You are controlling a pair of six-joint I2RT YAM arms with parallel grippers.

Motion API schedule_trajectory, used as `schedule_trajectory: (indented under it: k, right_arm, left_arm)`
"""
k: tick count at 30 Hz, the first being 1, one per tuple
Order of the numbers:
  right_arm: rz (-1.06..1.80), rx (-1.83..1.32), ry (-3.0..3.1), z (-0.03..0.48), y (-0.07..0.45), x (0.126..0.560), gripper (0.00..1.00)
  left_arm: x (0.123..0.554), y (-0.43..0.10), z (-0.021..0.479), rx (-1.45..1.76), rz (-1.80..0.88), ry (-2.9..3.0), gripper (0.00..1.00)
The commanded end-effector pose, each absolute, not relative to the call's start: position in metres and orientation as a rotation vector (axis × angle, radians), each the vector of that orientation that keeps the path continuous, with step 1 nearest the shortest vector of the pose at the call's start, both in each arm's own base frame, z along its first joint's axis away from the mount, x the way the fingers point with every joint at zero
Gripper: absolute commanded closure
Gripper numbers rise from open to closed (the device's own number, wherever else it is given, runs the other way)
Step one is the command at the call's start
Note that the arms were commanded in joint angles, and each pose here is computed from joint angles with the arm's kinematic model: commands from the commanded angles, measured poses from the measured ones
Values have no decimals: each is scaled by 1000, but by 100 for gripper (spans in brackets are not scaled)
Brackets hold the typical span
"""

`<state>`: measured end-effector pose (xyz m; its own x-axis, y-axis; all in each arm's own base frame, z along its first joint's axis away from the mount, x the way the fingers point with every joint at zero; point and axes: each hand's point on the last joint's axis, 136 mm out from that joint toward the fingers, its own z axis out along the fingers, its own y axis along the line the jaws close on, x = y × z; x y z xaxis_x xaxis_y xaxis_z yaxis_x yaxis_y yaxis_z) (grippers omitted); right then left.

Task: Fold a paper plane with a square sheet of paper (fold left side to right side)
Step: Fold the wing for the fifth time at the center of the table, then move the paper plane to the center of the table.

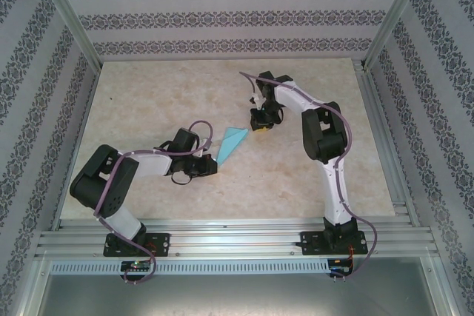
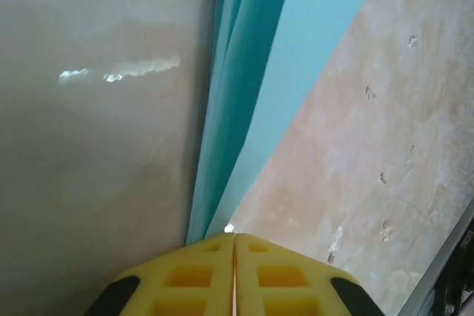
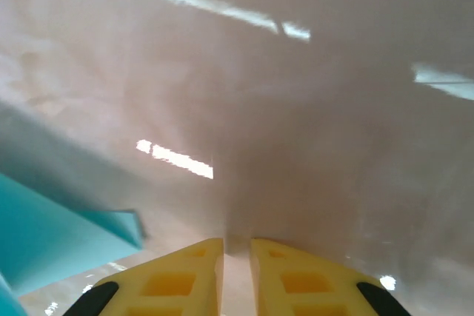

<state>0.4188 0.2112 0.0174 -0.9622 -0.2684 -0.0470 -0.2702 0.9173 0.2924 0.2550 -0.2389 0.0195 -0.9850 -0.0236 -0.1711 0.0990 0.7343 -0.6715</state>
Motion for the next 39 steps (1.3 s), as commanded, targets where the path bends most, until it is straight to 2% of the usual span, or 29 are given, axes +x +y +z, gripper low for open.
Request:
schedule_trajectory:
  k: [1,7,10,15,19,25,39]
  right_arm:
    - [385,-345,2948,62,201,435,80]
    - [479,-91,2823,103,211,414,74]
    - [586,103,2773,114,229,399,74]
    - [619,363,2777,113,270,367,58]
    - [587,434,2766,106,298,354,53]
    - [301,394,2825,80,312,344,49]
    - [-13,289,2884,45,329,337,48]
  left_arm:
    - [248,-237,41,85,-1063,2773,84]
    - [267,-230,104,145,-1033,2651,58]
    - [275,-211,120,106,-953,2614,53]
    - [288,-158,138,-52,-680,2520,38]
    - [282,-125,143,-135,-505,2479,30]
    - [266,-111,139,-136,-449,2477,26]
    - [253,-112,122,-117,-489,2480,24]
